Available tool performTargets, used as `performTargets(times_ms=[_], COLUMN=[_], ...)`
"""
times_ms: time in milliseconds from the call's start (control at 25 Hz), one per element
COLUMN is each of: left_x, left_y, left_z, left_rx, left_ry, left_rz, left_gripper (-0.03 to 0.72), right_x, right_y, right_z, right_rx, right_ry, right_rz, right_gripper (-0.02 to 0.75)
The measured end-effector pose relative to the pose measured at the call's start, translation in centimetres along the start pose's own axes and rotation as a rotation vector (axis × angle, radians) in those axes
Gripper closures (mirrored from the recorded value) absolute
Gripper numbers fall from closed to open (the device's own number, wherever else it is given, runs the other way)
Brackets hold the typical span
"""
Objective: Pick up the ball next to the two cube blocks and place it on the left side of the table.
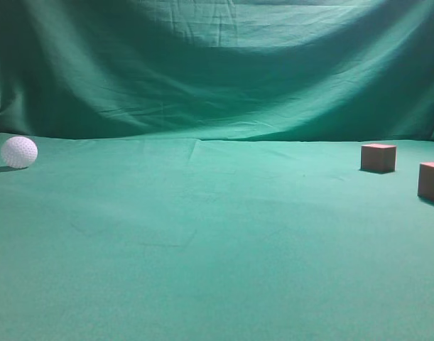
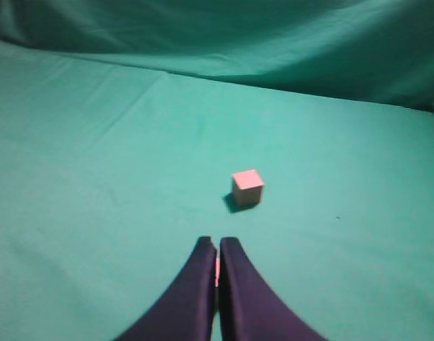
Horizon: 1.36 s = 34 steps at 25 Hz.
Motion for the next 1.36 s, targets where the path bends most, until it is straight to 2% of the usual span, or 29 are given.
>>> performTargets(times_ms=[120,320,520,1360], left_x=[0.0,0.0,0.0,0.0], left_y=[0.0,0.0,0.0,0.0], left_z=[0.0,0.0,0.0,0.0], left_rx=[0.000,0.000,0.000,0.000], left_ry=[0.000,0.000,0.000,0.000], left_rz=[0.000,0.000,0.000,0.000], left_gripper=[0.688,0.688,0.688,0.688], right_x=[-2.1,-5.2,-7.8,-8.0], right_y=[-0.5,-0.5,0.2,0.2], right_z=[-0.9,-1.2,-0.8,-0.7], right_rx=[-0.097,-0.176,-0.175,-0.171], right_ry=[0.025,0.057,0.090,0.110], right_rz=[-0.011,-0.006,0.056,0.067], right_gripper=[0.738,0.738,0.738,0.738])
Point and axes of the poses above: a point on each arm's last joint axis where the gripper is mounted, y pointing out along that axis toward the gripper, z along the wrist's bending axis when the last joint is at zero, x = y × z, the point moved 9 cm from there along y, pointing out along that axis toward the gripper, and after that the axes turned 12 degrees about -y, right-handed, at the moved point
